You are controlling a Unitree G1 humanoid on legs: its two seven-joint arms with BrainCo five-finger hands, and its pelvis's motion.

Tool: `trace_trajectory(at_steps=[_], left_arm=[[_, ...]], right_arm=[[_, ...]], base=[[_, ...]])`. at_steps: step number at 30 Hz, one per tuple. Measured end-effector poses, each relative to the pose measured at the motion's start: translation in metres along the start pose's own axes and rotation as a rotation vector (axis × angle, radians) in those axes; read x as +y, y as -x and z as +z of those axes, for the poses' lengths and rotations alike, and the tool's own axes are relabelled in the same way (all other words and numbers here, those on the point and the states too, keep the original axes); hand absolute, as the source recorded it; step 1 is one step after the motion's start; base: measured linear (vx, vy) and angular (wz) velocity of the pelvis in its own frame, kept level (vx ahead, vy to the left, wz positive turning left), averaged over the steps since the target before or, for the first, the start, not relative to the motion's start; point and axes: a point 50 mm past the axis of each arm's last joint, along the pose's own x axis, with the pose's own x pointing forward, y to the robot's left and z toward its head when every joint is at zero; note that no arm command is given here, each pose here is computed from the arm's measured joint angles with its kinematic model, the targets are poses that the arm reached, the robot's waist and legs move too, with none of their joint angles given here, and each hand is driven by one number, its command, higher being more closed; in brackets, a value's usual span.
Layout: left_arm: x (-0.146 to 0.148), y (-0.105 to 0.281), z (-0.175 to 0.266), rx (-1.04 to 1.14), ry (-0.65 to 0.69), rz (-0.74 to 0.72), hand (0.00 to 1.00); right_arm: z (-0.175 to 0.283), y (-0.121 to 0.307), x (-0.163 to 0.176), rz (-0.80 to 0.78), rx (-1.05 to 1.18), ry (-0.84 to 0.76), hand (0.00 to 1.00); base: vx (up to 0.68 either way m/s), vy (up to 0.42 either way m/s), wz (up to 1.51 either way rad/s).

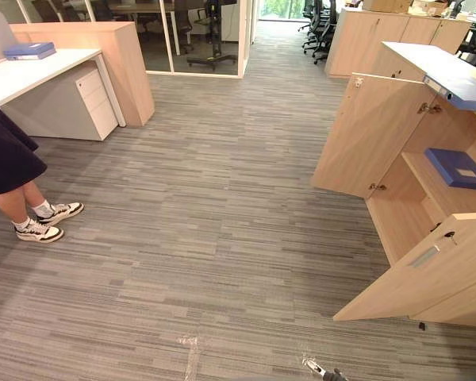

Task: Walk over to the cabinet, pick up the folder, carry it to the office cabinet, place the folder inside the office cabinet, then close the office cabinet door

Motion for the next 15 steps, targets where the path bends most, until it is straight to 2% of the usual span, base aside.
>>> trace_trajectory(at_steps=[15], left_arm=[[-0.005, -0.002, 0.014, -0.073, -0.085, -0.001, 0.00]], right_arm=[[-0.002, 0.001, 0.002, 0.008, 0.001, 0.086, 0.00]], base=[[0.00, 0.000, 0.02]])
